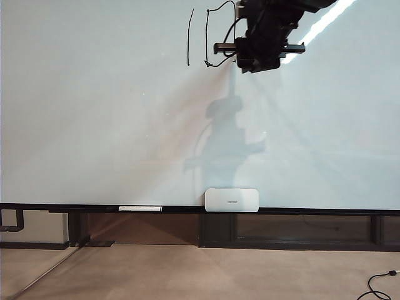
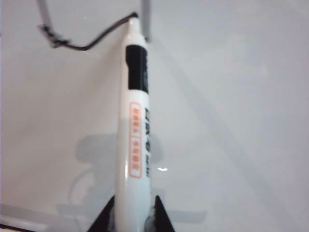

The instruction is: Reach to the right to find the marker pen, pick it up, and write the number 10 on the whiteboard.

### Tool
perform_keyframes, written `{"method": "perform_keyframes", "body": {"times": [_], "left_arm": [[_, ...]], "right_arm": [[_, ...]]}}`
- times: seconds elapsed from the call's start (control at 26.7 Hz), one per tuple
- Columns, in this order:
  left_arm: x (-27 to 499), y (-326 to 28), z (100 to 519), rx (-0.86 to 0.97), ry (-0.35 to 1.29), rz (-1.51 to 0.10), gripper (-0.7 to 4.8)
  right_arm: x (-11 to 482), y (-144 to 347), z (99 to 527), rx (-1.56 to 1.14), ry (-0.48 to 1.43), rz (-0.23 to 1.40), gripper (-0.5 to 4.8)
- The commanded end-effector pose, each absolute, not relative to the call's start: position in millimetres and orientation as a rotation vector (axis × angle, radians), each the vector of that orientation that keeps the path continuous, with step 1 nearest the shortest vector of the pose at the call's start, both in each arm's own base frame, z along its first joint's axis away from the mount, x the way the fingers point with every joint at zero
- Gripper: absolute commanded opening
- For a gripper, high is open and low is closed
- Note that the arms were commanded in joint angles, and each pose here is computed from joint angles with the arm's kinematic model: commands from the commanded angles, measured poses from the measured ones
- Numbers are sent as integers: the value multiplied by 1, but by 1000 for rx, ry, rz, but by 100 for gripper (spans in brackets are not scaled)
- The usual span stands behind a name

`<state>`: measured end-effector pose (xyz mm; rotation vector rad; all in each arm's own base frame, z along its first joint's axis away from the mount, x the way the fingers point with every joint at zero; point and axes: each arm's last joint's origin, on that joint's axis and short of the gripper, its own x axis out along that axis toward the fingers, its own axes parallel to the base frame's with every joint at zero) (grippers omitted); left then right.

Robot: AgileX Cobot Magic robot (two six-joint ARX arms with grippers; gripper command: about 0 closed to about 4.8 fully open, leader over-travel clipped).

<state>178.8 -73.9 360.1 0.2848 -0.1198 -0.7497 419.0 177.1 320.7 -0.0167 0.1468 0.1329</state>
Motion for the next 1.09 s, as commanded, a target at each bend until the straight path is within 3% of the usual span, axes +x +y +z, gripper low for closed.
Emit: {"method": "perform_keyframes", "body": {"times": [0.04,0.49,0.6,0.79,1.09], "left_arm": [[176,-73,372,286,-157,-752,-6],[175,-73,374,257,-131,-762,-6],[177,-70,374,246,-111,-652,-6],[180,-62,372,240,-50,-339,-6],[181,-57,372,214,-21,-166,-6]], "right_arm": [[420,167,328,1,132,85,-2],[387,170,342,10,113,135,-2],[371,161,345,6,122,115,-2],[324,139,361,27,56,105,-2],[259,103,378,51,-32,87,-2]]}}
